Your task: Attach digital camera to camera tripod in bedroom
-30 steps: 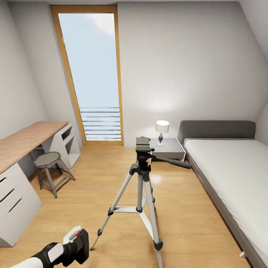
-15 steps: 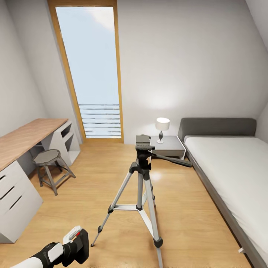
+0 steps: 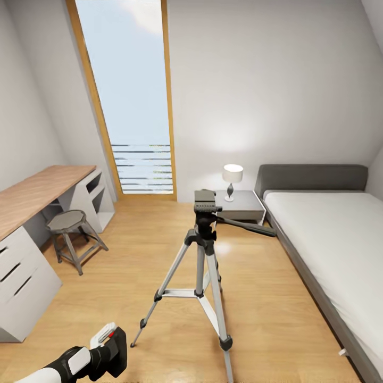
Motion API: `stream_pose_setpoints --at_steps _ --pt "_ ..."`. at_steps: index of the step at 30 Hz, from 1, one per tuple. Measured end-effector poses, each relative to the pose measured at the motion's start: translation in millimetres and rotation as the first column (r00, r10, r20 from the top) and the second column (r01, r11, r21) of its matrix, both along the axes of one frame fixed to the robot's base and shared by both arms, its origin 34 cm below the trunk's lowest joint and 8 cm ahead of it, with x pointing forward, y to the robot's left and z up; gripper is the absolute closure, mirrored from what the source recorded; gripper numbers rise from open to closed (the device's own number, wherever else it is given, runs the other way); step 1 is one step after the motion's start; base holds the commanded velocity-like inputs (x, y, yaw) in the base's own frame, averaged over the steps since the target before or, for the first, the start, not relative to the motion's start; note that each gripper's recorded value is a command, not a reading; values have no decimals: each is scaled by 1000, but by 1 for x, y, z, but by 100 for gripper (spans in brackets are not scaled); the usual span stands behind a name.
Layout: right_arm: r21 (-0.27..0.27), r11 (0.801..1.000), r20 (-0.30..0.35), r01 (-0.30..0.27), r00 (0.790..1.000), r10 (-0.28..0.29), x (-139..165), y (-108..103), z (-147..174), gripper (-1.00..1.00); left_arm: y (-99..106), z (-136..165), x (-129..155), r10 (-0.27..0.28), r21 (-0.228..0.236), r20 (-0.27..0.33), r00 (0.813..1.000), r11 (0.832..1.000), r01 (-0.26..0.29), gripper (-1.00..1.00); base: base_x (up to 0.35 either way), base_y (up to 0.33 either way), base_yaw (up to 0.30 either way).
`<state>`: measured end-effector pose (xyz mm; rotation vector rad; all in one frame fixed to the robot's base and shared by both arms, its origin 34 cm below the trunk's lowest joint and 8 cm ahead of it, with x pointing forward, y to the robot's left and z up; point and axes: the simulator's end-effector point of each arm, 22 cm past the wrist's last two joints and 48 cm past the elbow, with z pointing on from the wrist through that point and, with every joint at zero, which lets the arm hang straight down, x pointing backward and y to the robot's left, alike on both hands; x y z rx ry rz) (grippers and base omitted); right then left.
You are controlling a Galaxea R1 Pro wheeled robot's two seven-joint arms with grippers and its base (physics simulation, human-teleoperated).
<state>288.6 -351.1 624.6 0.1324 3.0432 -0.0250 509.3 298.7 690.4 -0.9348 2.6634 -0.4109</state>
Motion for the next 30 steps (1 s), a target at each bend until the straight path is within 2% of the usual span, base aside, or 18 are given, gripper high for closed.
stream_pose_setpoints --at_steps 30 --pt "2 1000 -30 -1 1000 1 -11 0 -5 -100 -1 -12 -9 -1 -1 -29 1000 1000 1 100 0 0 0"
